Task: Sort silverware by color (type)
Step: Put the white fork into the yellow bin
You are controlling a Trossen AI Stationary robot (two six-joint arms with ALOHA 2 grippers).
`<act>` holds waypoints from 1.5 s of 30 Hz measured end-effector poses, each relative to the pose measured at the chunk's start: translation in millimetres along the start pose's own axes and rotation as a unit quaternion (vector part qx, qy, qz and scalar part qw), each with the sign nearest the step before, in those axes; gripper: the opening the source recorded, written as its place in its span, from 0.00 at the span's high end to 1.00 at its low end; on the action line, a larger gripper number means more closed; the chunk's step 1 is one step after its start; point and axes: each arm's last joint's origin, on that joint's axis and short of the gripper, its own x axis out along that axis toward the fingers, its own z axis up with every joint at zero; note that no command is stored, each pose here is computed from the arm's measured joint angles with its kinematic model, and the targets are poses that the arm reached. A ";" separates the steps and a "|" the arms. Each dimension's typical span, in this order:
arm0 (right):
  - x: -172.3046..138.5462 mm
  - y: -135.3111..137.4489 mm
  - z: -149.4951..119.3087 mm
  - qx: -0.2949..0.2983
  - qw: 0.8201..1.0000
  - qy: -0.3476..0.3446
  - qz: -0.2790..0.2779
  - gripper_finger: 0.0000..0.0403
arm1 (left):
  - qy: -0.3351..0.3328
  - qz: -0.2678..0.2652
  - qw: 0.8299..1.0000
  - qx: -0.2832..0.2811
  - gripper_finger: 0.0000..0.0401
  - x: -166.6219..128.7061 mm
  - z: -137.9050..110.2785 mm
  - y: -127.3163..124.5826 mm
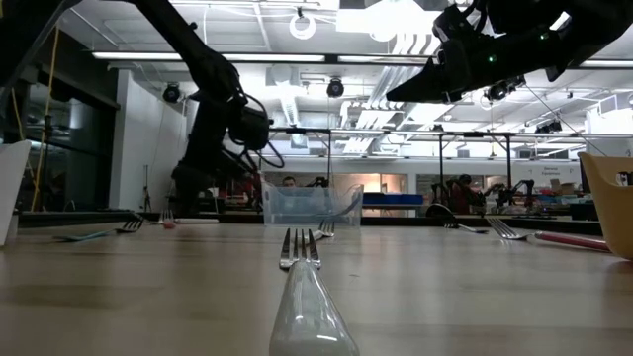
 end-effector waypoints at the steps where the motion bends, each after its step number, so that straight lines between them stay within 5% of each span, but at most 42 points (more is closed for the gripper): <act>1: 0.0 0.0 0.0 0.000 1.000 0.000 0.000 1.00 | 0.005 -0.002 1.000 -0.023 0.77 1.6 -2.4 3.8; 14: 0.0 -0.1 0.7 0.001 1.000 -0.003 0.000 1.00 | -0.015 0.000 0.988 -0.151 0.63 19.8 -17.1 49.8; 21: 0.0 -0.1 0.6 -0.001 1.000 -0.003 0.000 1.00 | -0.029 -0.047 0.983 -0.176 0.63 25.5 -22.9 58.9; 32: 0.0 -0.1 0.6 -0.002 1.000 -0.003 0.000 1.00 | -0.018 -0.046 0.984 -0.173 0.65 39.3 -19.5 62.0; 45: 0.0 -0.1 0.7 -0.003 1.000 -0.003 0.000 1.00 | 0.023 -0.053 0.993 -0.101 0.94 38.7 -25.6 55.9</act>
